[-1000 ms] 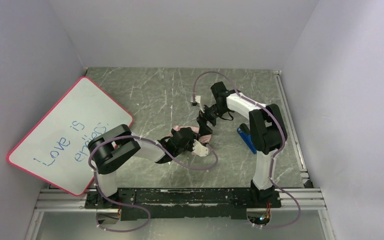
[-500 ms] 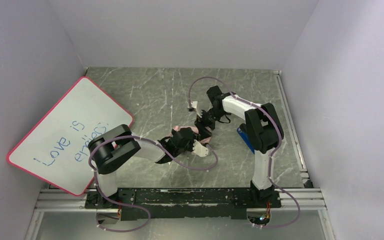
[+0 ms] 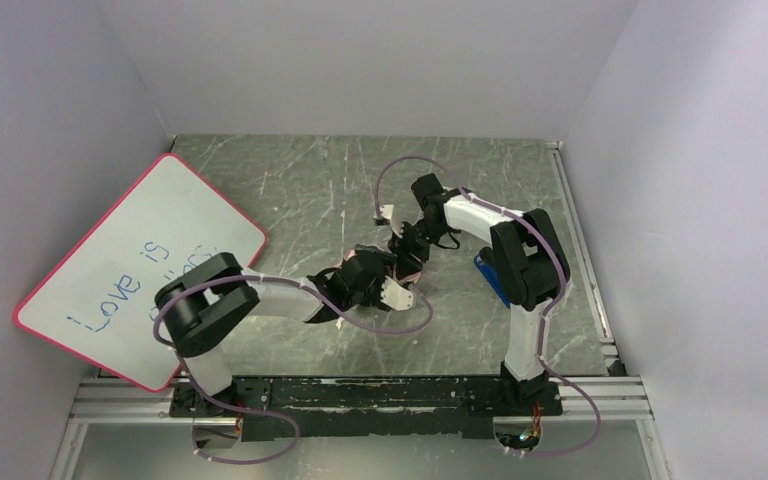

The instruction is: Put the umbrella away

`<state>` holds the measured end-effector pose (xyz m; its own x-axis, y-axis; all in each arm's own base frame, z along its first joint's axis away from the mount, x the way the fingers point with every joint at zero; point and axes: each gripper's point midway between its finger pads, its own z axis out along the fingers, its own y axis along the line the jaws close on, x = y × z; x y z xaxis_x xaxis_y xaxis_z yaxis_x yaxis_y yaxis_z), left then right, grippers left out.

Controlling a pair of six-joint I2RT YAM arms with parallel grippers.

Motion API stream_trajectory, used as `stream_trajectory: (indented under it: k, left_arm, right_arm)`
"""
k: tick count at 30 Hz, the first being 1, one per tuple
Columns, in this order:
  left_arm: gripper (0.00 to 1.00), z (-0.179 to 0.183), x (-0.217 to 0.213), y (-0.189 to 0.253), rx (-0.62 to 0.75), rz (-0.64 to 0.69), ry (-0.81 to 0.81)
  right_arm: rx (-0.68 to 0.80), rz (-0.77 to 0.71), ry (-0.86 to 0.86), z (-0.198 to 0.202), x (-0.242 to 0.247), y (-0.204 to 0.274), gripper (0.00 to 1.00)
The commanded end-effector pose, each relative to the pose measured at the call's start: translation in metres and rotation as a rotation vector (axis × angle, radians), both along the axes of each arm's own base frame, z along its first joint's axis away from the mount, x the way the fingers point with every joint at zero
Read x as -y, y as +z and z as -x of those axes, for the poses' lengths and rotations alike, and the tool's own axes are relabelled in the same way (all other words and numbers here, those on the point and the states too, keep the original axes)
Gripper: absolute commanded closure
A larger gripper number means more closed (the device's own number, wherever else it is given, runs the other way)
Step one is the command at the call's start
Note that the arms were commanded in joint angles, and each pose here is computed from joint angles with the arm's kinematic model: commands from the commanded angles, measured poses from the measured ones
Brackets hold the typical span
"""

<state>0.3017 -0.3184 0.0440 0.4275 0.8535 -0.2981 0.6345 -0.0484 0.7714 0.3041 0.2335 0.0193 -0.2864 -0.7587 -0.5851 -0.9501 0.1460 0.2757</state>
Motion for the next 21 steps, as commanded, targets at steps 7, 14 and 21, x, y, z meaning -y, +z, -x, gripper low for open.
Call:
stream_trajectory:
  k: [7, 14, 21]
  left_arm:
    - [0.12, 0.072, -0.018, 0.059, -0.250, 0.254, -0.036]
    - [0.24, 0.054, -0.067, 0.148, -0.237, 0.762, 0.116]
    - [0.21, -0.019, -0.118, 0.172, -0.286, 0.969, 0.297]
  right_arm:
    - [0.179, 0.194, -0.035, -0.030, 0.035, -0.039, 0.84]
    - [0.251, 0.229, -0.034, -0.029, 0.037, -0.045, 0.85]
    - [0.333, 0.269, -0.014, -0.021, 0.038, -0.049, 0.85]
